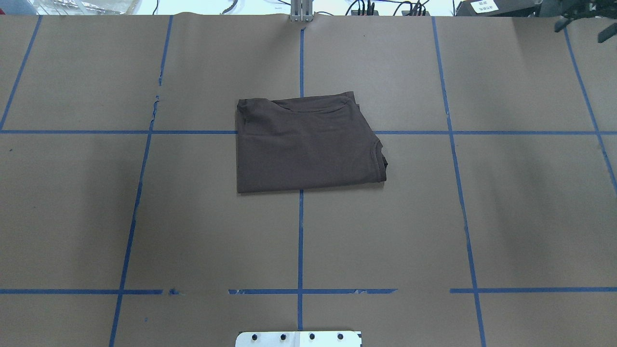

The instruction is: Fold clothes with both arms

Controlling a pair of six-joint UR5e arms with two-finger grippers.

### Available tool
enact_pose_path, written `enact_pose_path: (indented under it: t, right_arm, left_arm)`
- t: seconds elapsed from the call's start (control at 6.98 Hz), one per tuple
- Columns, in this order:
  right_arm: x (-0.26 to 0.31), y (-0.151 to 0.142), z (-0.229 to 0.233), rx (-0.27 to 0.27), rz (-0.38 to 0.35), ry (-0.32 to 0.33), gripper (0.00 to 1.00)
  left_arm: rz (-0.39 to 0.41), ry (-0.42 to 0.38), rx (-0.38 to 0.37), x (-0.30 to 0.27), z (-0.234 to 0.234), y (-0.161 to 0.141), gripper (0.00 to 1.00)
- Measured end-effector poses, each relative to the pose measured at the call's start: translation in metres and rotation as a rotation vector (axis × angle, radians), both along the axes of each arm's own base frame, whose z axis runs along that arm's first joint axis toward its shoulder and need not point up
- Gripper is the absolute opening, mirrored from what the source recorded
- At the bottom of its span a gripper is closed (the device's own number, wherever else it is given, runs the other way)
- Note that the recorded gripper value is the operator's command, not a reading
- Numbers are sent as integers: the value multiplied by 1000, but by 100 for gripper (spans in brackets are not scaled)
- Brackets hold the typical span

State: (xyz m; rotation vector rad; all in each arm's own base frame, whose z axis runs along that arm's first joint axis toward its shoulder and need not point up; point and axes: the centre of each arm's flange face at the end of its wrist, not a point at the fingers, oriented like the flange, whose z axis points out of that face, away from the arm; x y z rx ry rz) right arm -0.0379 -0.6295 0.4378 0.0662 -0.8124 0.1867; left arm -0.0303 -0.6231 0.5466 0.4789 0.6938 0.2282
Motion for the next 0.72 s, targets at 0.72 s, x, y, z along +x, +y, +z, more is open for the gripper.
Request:
enact_pose_path:
  t: [0.72]
  right_arm:
    - [27, 99, 89, -17, -201, 43, 100]
  left_arm:
    - [46, 86, -260, -56, 42, 98, 100]
